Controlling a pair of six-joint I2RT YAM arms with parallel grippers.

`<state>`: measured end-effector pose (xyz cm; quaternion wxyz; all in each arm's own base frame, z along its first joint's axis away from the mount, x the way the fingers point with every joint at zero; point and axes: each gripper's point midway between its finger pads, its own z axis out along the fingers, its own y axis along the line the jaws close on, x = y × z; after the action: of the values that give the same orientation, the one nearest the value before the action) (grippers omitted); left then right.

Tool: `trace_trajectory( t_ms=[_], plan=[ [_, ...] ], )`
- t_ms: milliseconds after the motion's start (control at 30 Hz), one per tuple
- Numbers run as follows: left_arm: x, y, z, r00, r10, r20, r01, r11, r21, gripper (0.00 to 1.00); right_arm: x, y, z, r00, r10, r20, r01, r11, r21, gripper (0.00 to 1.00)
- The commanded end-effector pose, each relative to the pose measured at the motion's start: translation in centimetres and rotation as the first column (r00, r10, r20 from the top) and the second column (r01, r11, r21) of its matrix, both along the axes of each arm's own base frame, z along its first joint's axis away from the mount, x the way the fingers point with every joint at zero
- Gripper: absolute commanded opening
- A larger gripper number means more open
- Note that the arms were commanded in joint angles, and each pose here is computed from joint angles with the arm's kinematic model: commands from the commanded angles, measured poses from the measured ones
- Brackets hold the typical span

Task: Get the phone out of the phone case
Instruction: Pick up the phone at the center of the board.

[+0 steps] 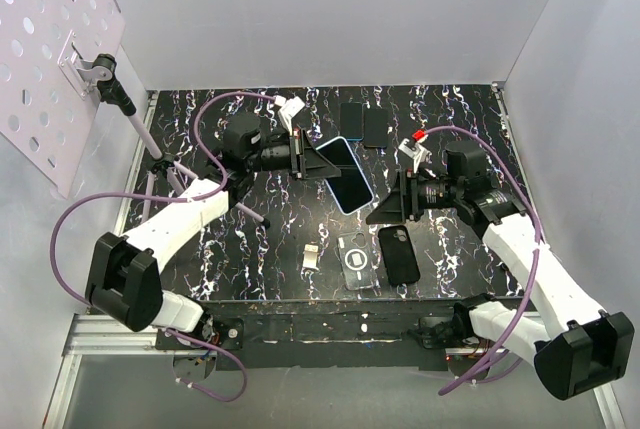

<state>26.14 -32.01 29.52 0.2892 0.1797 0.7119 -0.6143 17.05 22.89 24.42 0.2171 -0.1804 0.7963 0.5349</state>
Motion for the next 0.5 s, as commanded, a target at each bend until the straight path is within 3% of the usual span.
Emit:
trace_trajectory(
  t_ms=[0, 267, 467],
  plan=[
    [-3.7, 0.3, 3.9, 0.967, -0.229, 0.108, 0.233, 0.972, -0.032, 0.0, -2.3, 0.6, 2.6, 0.976, 0.189, 0.11, -0.199, 0.976, 0.093, 0.62],
    [-4.7, 0.4, 4.7, 0.949, -0.306, 0.077, 0.311, 0.948, -0.067, 0.0, -2.0, 1.7, 2.6, 0.968, 0.228, 0.103, -0.238, 0.965, 0.105, 0.38],
    [-5.2, 0.6, 4.9, 0.93, -0.36, 0.068, 0.364, 0.929, -0.062, 0.0, -3.1, 2.7, 3.7, 0.947, 0.286, 0.144, -0.306, 0.942, 0.141, 0.37]
  ],
)
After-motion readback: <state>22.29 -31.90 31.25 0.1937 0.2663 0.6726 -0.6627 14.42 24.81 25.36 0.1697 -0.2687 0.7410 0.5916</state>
